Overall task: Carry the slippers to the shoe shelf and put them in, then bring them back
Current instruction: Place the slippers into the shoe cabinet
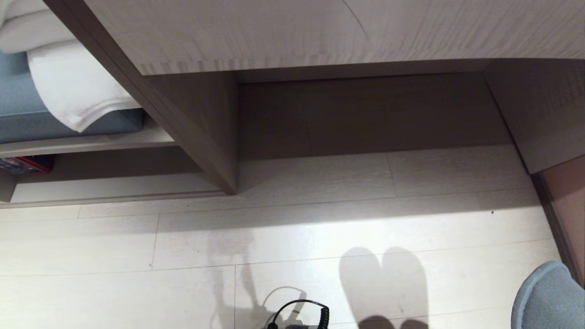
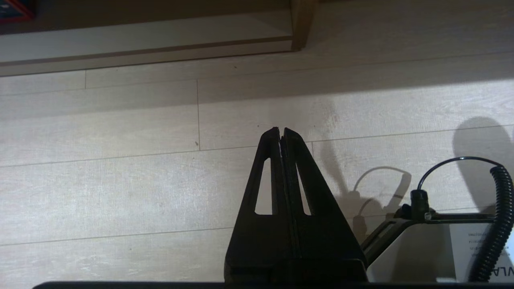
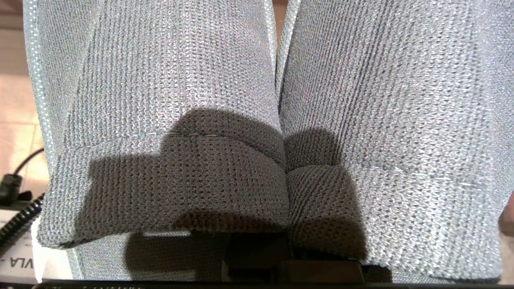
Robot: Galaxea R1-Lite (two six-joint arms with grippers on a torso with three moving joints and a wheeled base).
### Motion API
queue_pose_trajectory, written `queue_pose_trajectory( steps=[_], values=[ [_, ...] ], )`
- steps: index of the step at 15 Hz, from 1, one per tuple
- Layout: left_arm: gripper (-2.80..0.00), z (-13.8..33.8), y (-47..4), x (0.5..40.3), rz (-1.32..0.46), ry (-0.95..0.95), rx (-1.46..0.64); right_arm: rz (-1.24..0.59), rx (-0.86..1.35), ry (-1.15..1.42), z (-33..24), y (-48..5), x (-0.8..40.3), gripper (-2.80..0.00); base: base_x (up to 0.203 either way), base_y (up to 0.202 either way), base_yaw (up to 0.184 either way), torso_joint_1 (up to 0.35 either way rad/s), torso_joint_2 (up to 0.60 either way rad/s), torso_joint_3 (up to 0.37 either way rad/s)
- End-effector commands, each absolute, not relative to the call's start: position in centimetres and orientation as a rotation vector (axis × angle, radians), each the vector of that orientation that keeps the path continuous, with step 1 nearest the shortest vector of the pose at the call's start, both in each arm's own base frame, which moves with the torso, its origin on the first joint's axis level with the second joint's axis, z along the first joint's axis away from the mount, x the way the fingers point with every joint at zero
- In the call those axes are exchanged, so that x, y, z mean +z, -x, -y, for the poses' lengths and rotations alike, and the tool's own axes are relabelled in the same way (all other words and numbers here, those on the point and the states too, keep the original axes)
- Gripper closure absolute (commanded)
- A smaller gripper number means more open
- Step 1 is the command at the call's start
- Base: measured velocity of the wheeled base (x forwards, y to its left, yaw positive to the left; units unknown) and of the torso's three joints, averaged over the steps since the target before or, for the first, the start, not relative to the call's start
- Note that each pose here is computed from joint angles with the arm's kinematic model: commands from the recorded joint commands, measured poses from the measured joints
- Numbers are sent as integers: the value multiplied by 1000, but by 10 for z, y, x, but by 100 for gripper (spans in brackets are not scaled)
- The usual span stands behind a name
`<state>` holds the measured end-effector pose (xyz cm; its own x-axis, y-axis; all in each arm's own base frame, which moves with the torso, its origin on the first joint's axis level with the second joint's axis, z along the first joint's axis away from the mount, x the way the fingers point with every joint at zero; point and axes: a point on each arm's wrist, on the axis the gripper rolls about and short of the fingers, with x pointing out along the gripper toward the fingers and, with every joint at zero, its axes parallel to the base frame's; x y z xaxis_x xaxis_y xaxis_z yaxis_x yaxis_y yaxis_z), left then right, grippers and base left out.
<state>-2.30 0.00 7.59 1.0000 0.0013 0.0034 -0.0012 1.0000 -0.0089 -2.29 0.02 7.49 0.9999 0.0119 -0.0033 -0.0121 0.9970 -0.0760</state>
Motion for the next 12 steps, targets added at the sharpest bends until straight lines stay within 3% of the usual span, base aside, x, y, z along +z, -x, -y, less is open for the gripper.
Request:
queue_pose_trajectory(
  steps=[1,12],
  values=[
    [0,0,23,76,3,9,2,-6,13,77,0,23,75,0,0,0,0,5,2,205],
    [0,0,23,76,3,11,2,-6,12,74,0,23,75,0,0,0,0,1,1,203]
  ],
)
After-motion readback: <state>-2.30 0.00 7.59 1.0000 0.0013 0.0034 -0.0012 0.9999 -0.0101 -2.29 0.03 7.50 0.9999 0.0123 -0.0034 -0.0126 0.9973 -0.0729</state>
